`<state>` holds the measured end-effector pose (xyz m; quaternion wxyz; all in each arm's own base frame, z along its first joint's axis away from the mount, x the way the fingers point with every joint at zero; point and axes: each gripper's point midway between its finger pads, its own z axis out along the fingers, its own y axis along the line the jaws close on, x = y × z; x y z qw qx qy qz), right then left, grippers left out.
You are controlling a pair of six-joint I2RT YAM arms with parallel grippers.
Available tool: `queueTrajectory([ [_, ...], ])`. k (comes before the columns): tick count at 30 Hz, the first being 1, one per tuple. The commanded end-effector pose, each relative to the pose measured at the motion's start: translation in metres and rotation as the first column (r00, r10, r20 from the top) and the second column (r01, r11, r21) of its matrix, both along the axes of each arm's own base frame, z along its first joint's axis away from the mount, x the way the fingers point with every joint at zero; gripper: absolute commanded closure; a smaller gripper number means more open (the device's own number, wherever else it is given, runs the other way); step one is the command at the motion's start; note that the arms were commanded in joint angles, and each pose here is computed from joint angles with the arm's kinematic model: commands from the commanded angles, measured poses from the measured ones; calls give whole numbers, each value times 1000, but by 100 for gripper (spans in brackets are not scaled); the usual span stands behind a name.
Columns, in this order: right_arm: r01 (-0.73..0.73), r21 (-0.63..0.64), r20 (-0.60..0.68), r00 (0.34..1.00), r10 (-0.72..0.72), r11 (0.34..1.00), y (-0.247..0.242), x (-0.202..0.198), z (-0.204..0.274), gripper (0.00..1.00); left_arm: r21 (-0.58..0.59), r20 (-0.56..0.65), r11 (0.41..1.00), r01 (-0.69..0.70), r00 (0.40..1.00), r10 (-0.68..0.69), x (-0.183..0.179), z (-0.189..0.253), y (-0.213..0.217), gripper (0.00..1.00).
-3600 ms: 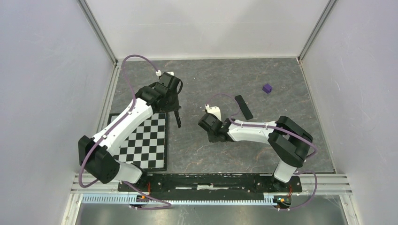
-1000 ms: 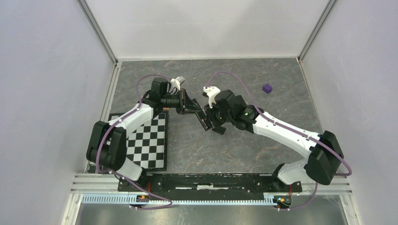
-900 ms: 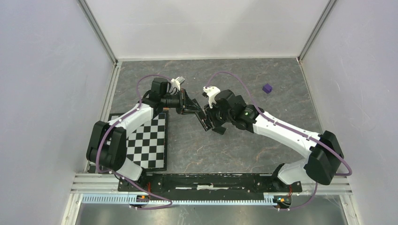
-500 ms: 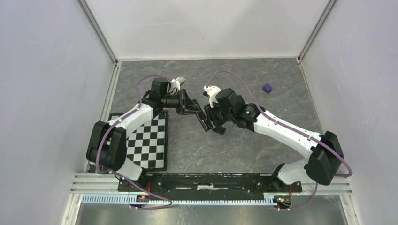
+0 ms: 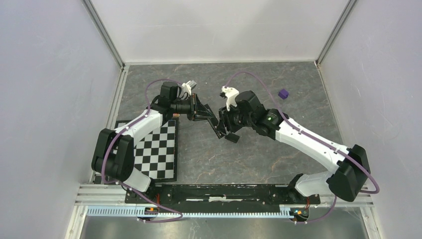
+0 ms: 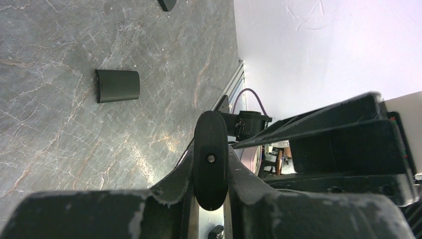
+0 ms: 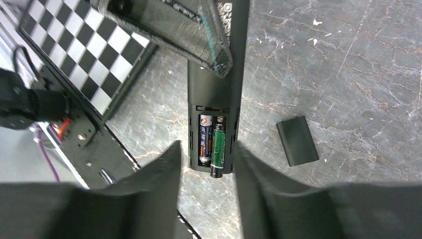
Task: Load the batteries into the remote control
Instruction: Load the battery into the remote control.
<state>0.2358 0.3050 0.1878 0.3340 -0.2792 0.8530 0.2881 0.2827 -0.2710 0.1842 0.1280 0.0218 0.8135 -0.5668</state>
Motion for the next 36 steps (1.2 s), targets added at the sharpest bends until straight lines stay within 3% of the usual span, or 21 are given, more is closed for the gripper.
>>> queueTrajectory([
  [1, 126, 157, 46, 990, -134, 980, -5, 18, 52, 47, -48, 32, 999, 11, 999, -10, 6, 24, -3, 98],
  [4, 241, 281, 12, 967, -254, 929, -17, 24, 68, 29, -61, 20, 998, -3, 1000, 4, 8, 31, -3, 98],
  [7, 355, 450, -65, 928, -366, 820, -30, 27, 85, 16, -93, 2, 995, -37, 999, 38, 11, 43, -4, 98],
  [15, 475, 667, -210, 859, -468, 573, -48, 30, 123, 2, -285, -70, 939, -194, 981, 181, 29, 105, 0, 98],
  [19, 489, 749, -286, 847, -448, 447, -51, 30, 134, 2, -354, -87, 903, -245, 970, 229, 35, 133, 3, 98],
  [25, 469, 820, -314, 847, -428, 327, -58, 31, 153, 2, -404, -69, 877, -259, 965, 254, 37, 161, 6, 98],
  [31, 479, 820, -360, 857, -370, 313, -51, 36, 156, 4, -436, -53, 863, -254, 965, 257, 34, 174, 7, 98],
  [36, 475, 828, -379, 866, -326, 299, -45, 38, 159, 25, -455, -66, 853, -255, 965, 253, 31, 181, 9, 98],
])
